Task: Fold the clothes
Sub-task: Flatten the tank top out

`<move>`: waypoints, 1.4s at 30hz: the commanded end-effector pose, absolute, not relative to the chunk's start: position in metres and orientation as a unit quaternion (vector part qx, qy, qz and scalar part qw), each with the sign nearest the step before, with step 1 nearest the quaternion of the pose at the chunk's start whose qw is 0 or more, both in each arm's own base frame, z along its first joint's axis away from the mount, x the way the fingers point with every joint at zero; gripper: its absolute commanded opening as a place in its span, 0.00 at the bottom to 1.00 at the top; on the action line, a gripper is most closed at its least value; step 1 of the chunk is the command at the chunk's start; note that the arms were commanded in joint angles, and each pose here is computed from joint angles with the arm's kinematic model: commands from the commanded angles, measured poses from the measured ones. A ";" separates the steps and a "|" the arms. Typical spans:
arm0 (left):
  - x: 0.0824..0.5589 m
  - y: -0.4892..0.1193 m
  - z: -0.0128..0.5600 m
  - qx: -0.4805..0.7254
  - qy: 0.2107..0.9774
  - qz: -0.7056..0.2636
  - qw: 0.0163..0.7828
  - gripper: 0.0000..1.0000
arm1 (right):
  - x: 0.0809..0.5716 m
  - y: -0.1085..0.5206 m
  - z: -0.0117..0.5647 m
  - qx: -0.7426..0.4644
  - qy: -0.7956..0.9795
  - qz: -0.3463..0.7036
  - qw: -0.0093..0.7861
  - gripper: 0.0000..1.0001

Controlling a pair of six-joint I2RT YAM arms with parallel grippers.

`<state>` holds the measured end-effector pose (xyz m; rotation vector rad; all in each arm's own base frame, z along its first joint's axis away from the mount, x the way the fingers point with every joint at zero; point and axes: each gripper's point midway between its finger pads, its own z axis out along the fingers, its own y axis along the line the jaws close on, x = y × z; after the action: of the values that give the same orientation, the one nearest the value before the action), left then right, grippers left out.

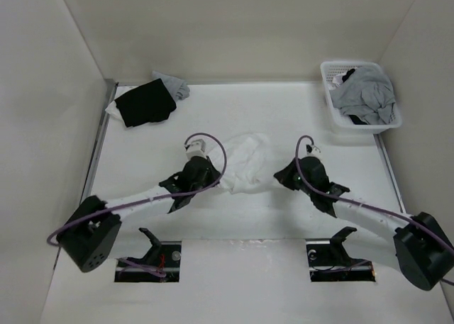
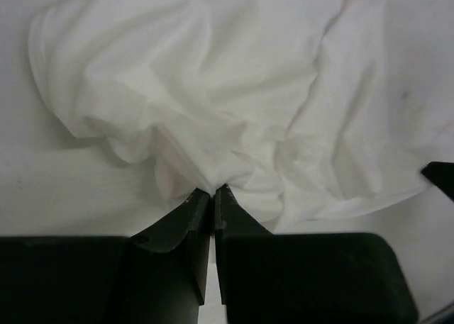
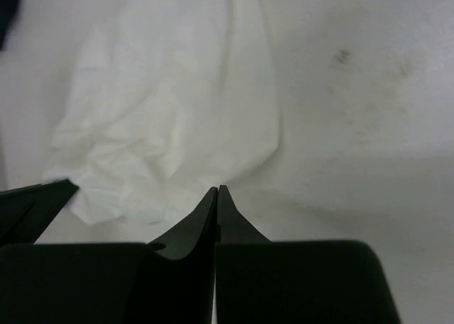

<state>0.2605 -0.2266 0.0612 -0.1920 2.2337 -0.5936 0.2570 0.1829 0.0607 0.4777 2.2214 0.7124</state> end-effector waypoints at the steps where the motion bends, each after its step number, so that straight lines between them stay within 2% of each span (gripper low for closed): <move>1: 0.287 -0.223 0.163 -0.124 0.800 -0.361 0.463 0.04 | 0.299 0.201 0.234 0.146 0.756 0.371 0.519 0.00; 3: 0.298 -0.212 0.206 -0.146 0.766 -0.403 0.479 0.04 | 0.303 0.199 0.302 0.128 0.721 0.383 0.563 0.00; 5: 0.319 -0.193 0.282 -0.166 0.709 -0.454 0.513 0.04 | 0.301 0.198 0.406 0.102 0.667 0.406 0.617 0.00; 6: 0.320 -0.191 0.290 -0.166 0.703 -0.460 0.516 0.04 | 0.300 0.197 0.418 0.100 0.660 0.409 0.622 0.00; 7: 0.321 -0.184 0.332 -0.165 0.671 -0.496 0.525 0.04 | 0.289 0.194 0.470 0.088 0.631 0.422 0.645 0.00; 8: 0.310 -0.171 0.375 -0.164 0.627 -0.536 0.540 0.08 | 0.273 0.194 0.494 0.079 0.617 0.436 0.650 0.00; 10: 0.301 -0.158 0.370 -0.181 0.618 -0.539 0.543 0.14 | 0.254 0.200 0.480 0.073 0.625 0.448 0.635 0.00; 14: 0.291 -0.120 0.284 -0.245 0.652 -0.497 0.517 0.38 | 0.227 0.229 0.342 0.075 0.713 0.450 0.532 0.00; 15: 0.287 -0.102 0.244 -0.279 0.670 -0.472 0.500 0.44 | 0.216 0.235 0.285 0.085 0.747 0.440 0.491 0.00; 19: 0.275 -0.081 0.159 -0.323 0.717 -0.415 0.458 0.44 | 0.181 0.218 0.145 0.156 0.812 0.396 0.399 0.00; 21: 0.274 -0.086 0.143 -0.311 0.738 -0.399 0.447 0.43 | 0.174 0.209 0.121 0.174 0.824 0.380 0.382 0.00; 29: 0.265 -0.138 0.096 -0.190 0.837 -0.293 0.421 0.44 | 0.172 0.176 0.102 0.197 0.839 0.319 0.394 0.00; 36: 0.276 -0.204 0.081 -0.076 0.865 -0.263 0.420 0.49 | 0.175 0.173 0.092 0.202 0.844 0.309 0.390 0.00; 42: 0.291 -0.236 0.084 -0.044 0.863 -0.268 0.427 0.50 | 0.171 0.170 0.083 0.209 0.844 0.311 0.384 0.00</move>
<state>0.2616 -0.2167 0.0448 -0.1631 2.3161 -0.6425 0.1696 0.1733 0.0850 0.4979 2.1635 0.7942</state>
